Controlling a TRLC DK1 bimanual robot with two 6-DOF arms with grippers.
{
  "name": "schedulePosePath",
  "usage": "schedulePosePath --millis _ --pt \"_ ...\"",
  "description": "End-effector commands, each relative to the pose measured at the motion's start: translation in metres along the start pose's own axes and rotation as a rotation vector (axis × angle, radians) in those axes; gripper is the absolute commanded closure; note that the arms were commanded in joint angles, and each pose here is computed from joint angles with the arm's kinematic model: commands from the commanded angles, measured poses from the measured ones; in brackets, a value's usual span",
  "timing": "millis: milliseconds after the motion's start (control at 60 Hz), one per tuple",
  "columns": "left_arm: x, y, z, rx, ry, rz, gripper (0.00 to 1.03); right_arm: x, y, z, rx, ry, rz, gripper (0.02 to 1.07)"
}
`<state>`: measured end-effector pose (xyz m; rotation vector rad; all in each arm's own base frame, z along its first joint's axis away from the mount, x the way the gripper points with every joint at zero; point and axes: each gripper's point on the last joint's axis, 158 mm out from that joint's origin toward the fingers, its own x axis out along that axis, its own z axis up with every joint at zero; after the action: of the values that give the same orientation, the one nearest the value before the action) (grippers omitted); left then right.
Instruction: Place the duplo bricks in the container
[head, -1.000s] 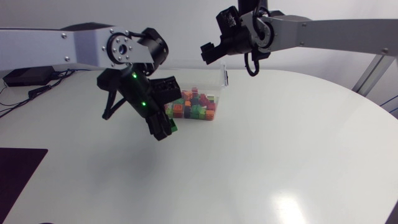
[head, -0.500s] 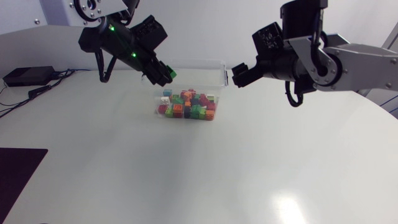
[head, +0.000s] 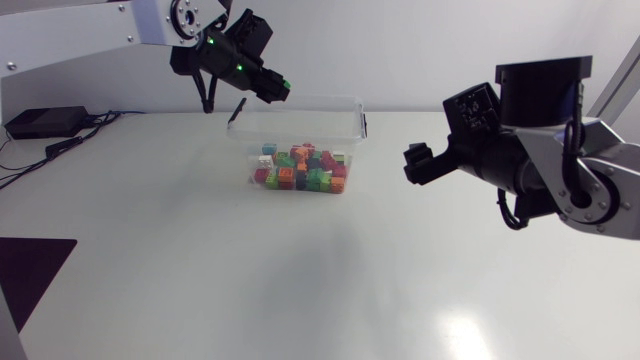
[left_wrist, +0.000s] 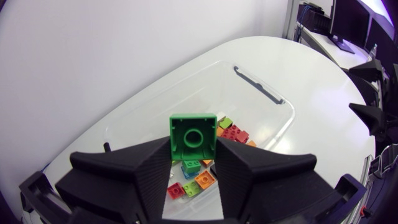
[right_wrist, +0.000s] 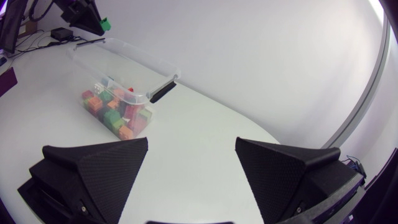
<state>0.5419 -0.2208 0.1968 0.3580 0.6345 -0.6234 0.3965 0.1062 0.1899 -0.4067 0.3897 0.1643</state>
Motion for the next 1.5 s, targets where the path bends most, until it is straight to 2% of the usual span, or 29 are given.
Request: schedulePosePath --millis 0,100,133,183,333,517,683,767,967,1083,1483 --pt "0.018 0.011 0.002 -0.045 -0.003 0.031 0.64 -0.009 -0.004 -0.012 -0.012 0.005 -0.021 0.06" --pt "0.035 0.024 0.006 -0.074 -0.025 0.081 0.39 -0.02 -0.007 -0.022 -0.037 0.01 -0.041 0.06" --pt "0.04 0.028 0.006 -0.079 -0.023 0.098 0.19 -0.024 -0.01 -0.023 -0.044 0.009 -0.056 0.06" --pt "0.042 0.034 0.004 -0.083 -0.018 0.132 0.05 -0.031 -0.013 -0.022 -0.054 -0.003 -0.07 0.06" --pt "0.031 0.047 0.001 -0.112 -0.011 0.171 0.05 -0.049 -0.024 -0.018 -0.053 -0.016 -0.099 0.06" --pt "-0.011 0.08 -0.009 -0.145 0.01 0.313 0.05 -0.072 -0.038 -0.017 -0.041 -0.039 -0.131 0.06" --pt "-0.043 0.09 -0.028 -0.138 0.019 0.349 0.05 -0.082 -0.053 -0.025 -0.023 -0.035 -0.172 0.06" --pt "-0.067 0.098 -0.031 -0.136 -0.023 0.385 0.05 -0.088 -0.062 -0.033 -0.011 -0.028 -0.2 0.06" --pt "-0.117 0.102 -0.035 -0.139 -0.111 0.449 0.05 -0.108 -0.072 -0.041 0.007 -0.048 -0.231 0.06" --pt "-0.14 0.104 -0.051 -0.15 -0.125 0.482 0.05 -0.12 -0.077 -0.047 0.02 -0.066 -0.252 0.06" --pt "-0.195 0.087 -0.104 -0.151 -0.148 0.548 0.05 -0.149 -0.081 -0.07 0.039 -0.096 -0.285 0.06"
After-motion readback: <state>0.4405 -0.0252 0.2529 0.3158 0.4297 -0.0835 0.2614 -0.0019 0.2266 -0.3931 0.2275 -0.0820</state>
